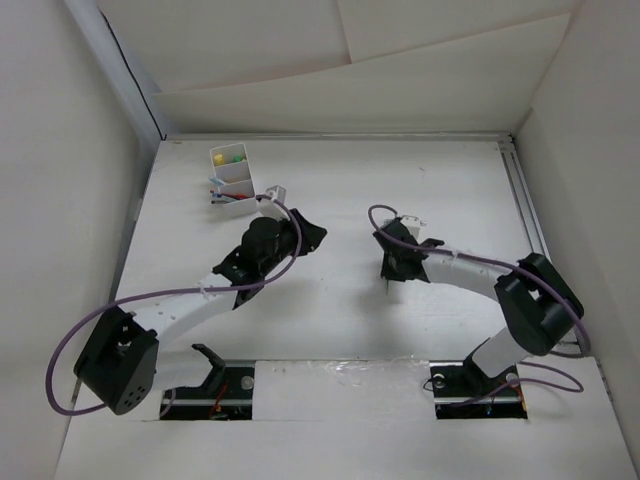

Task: Sort the stationery into containers
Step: Pick up the pen from the center of the board.

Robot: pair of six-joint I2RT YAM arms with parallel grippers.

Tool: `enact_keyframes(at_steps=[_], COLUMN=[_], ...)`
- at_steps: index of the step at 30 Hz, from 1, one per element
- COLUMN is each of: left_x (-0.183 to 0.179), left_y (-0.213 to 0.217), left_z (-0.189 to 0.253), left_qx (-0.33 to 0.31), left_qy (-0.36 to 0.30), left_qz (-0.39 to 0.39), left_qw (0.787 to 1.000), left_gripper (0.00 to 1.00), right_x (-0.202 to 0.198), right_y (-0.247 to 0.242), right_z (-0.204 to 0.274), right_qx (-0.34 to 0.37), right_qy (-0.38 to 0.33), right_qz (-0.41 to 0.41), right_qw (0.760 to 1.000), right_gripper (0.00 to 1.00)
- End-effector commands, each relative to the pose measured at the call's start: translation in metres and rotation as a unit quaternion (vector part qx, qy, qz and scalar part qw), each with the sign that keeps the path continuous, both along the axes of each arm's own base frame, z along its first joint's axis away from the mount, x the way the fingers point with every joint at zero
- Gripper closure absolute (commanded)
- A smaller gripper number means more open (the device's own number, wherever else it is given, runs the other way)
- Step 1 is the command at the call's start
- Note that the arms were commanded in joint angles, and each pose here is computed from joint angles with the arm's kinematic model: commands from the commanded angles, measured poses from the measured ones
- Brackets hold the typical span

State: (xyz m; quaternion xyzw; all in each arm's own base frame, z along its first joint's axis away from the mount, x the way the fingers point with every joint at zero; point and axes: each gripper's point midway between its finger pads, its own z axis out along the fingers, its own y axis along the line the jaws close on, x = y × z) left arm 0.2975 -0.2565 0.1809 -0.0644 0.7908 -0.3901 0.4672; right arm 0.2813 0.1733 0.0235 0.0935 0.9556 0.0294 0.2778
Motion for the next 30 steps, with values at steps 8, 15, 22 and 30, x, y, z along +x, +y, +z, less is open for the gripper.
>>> enact_keyframes(at_steps=[8, 15, 22, 30], left_x=[0.023, 0.019, 0.023, 0.029], left_y=[-0.019, -0.020, -0.031, -0.047], left_z=[-0.004, 0.009, 0.001, -0.022], left_qx=[-0.015, -0.030, -0.019, 0.011], left_qy=[0.046, 0.043, 0.066, 0.087], left_qz=[-0.052, -0.056, -0.078, -0.075], left_qw=[0.997, 0.997, 0.995, 0.993], left_gripper=[0.76, 0.64, 0.57, 0.61], right_x=[0.006, 0.016, 0.014, 0.006], right_y=[0.055, 0.106, 0.119, 0.125], right_z=[0.075, 0.105, 0.103, 0.106], right_qx=[0.089, 0.139, 0.159, 0.180], right_qy=[-0.145, -0.181, -0.186, -0.187], right_qz=[0.173, 0.271, 0.302, 0.320], right_qw=[0.970, 0.935, 0.921, 0.911], right_gripper=[1.00, 1.00, 1.00, 1.00])
